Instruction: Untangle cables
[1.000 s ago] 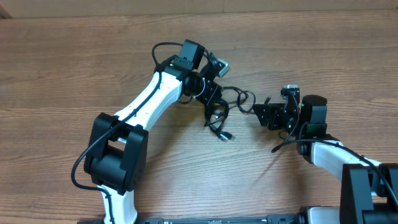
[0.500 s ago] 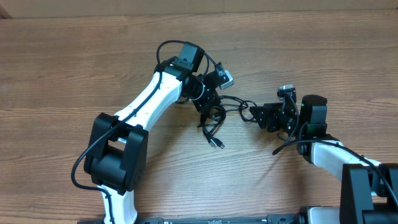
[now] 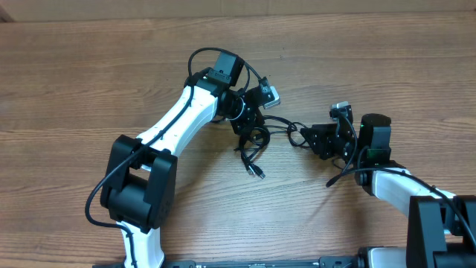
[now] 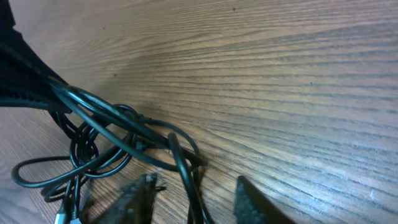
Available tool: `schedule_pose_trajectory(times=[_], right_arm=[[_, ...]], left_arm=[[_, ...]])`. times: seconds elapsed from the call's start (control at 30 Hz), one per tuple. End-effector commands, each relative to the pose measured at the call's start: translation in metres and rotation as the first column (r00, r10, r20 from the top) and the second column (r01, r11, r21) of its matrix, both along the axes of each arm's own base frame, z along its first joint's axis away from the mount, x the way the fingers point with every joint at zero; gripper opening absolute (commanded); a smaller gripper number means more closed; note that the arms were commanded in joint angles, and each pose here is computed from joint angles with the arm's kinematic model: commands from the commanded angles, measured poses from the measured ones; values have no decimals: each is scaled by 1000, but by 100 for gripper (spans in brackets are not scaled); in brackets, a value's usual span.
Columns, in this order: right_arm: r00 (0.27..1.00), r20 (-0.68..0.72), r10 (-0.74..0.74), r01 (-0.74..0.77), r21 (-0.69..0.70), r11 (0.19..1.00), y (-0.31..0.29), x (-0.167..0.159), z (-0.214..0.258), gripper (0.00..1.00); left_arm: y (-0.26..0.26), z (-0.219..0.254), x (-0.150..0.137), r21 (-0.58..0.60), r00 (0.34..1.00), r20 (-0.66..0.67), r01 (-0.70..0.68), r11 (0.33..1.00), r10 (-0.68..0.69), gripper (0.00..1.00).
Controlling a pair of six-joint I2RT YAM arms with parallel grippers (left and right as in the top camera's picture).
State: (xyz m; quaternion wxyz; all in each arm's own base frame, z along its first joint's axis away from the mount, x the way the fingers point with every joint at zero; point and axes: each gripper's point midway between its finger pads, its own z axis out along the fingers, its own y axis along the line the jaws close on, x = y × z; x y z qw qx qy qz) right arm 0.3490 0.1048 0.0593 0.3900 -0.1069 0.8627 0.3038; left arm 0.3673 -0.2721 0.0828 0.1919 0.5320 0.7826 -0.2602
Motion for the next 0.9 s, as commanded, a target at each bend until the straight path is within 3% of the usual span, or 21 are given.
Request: schedule_pose_trajectory(times=[0.0, 0.43, 0.53, 0.73, 0.87], right_arm=[[1000, 14, 14, -14, 2, 1000, 3, 3, 4, 35], [1000, 11, 15, -15, 2, 1000, 3, 3, 3, 38], [1000, 7, 15, -15, 2, 1000, 3, 2, 2, 31], [1000, 5, 15, -15, 3, 1000, 3, 2, 2, 4], [1000, 8, 30, -30, 16, 999, 6, 1, 4, 4]], left_arm=[[-8, 12, -6, -80, 998, 5, 60, 995, -60, 4], [-12, 16, -10, -108, 997, -7, 73, 991, -74, 4], [-12, 16, -10, -108, 997, -8, 73, 991, -74, 4], [-12, 15, -10, -108, 997, -7, 72, 992, -74, 4], [-12, 15, -10, -108, 997, -7, 72, 992, -74, 4]])
